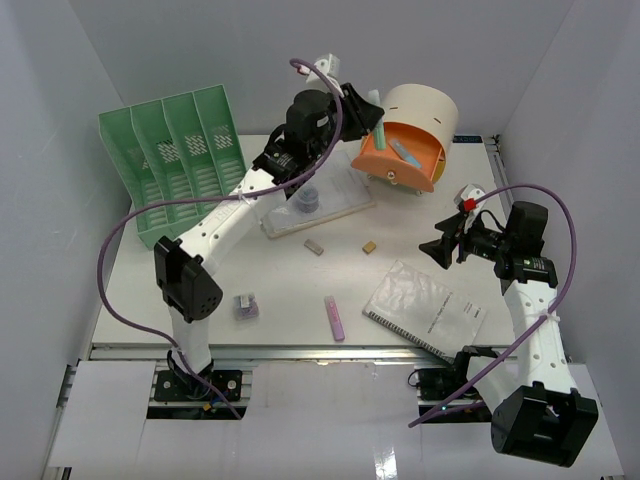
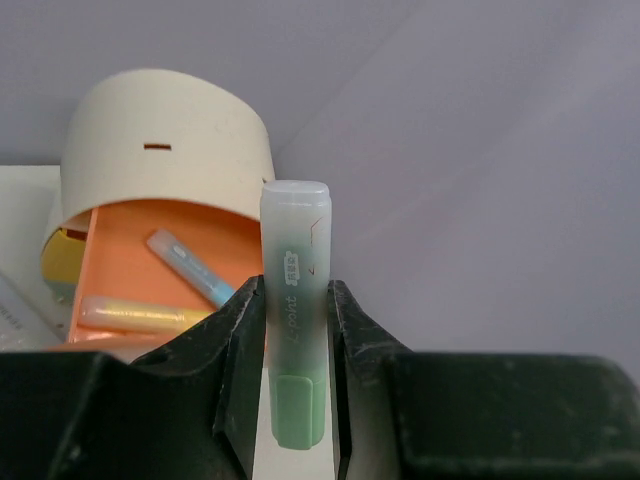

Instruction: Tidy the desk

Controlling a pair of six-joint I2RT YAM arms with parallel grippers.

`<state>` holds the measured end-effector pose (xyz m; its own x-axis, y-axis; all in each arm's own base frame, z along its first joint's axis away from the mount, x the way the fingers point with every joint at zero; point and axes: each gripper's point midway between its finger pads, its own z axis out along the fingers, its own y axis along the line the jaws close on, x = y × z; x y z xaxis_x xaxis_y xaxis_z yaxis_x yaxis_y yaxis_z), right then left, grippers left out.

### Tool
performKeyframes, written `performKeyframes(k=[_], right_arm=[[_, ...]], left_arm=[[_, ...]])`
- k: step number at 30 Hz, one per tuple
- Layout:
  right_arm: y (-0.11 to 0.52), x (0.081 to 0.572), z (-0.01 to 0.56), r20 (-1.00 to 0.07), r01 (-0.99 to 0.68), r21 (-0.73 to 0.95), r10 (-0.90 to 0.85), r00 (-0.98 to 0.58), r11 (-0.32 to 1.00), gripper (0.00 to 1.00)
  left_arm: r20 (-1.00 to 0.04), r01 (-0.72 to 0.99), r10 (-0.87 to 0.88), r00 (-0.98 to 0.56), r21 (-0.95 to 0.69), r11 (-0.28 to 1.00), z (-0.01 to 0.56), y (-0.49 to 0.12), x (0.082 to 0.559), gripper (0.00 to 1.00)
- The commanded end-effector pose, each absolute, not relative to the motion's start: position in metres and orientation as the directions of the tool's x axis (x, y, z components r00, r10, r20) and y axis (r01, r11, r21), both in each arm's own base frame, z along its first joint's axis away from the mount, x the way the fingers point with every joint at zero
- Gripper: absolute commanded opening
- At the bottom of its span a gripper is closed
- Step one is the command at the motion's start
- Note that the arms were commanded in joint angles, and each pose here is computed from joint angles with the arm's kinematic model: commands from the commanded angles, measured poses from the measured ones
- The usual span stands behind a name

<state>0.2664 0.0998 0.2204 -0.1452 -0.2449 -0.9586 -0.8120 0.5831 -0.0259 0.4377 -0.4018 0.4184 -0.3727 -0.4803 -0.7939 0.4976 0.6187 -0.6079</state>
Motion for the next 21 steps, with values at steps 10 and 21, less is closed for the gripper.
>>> performKeyframes(k=[10,21], right_arm=[[0.099,0.268,0.228,-0.965,-0.805,-0.044,-0.234,-0.119,0.592,0.73],[0.100,0.267,0.229,-0.967,-0.812,-0.044,-0.230,-0.112,0.582,0.74]], left_arm=[[-0.269,0.259,-0.866,-0.421,-0.951,0.170,0.429,-0.442,0.515,0.00],[-0.286,0.140,-0.859,-0.424,-0.958,0.250,0.367,-0.445,0.529,0.21]])
